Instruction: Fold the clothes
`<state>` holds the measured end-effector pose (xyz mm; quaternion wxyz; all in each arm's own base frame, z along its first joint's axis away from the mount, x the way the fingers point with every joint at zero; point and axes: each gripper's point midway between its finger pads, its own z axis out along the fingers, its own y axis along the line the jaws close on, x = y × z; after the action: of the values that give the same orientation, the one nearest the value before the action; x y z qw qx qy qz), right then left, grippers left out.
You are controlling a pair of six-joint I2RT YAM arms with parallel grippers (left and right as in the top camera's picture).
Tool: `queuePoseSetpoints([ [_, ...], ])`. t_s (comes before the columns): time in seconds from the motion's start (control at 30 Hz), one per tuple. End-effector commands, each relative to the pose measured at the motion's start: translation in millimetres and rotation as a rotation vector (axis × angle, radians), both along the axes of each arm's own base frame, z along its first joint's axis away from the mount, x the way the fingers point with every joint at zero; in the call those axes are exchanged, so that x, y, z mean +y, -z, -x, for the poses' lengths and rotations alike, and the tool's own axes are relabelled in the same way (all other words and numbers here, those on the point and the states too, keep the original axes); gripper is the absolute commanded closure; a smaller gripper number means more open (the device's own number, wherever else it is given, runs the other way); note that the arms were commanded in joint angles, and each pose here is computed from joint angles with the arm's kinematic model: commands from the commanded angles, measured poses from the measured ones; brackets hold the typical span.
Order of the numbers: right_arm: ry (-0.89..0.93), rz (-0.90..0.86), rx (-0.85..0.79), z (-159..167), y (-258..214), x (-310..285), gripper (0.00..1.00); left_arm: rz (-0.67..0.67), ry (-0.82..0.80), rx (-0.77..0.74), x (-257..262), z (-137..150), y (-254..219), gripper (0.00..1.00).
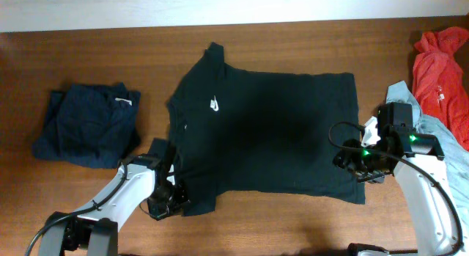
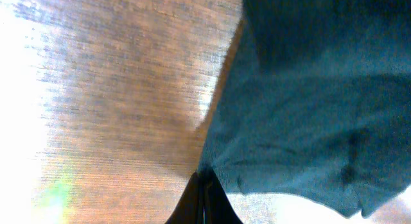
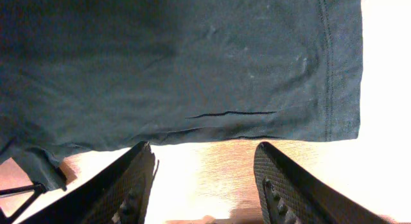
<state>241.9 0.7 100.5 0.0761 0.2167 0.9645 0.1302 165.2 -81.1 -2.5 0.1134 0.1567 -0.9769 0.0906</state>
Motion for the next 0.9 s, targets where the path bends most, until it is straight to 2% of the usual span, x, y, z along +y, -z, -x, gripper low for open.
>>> queuePoseSetpoints([
  [0.0, -0.002, 0.008, -0.027, -4.4, -7.2, -1.5, 0.46, -0.019, 0.031, -0.065, 1.3, -22.5, -17.0, 0.99],
  [0.33, -0.002, 0.007, -0.02, -2.6, -6.8, -1.3, 0.46, -0.085, 0.093, -0.276, 8.2, -76.8, -86.9, 0.99],
  [0.5, 0.0, 0.014, -0.019, -2.5, -6.5, -2.4, 0.46, -0.102, 0.095, -0.326, 9.9, -89.2, -90.1, 0.99],
  [0.6, 0.003, 0.032, -0.011, -1.1, -5.6, -5.5, 0.46, -0.135, 0.089, -0.397, 13.8, -106.3, -92.3, 0.99],
  [0.87, 0.003, 0.031, -0.011, -1.1, -5.6, -5.3, 0.46, -0.108, 0.073, -0.562, 5.5, -144.9, -103.6, 1.0],
])
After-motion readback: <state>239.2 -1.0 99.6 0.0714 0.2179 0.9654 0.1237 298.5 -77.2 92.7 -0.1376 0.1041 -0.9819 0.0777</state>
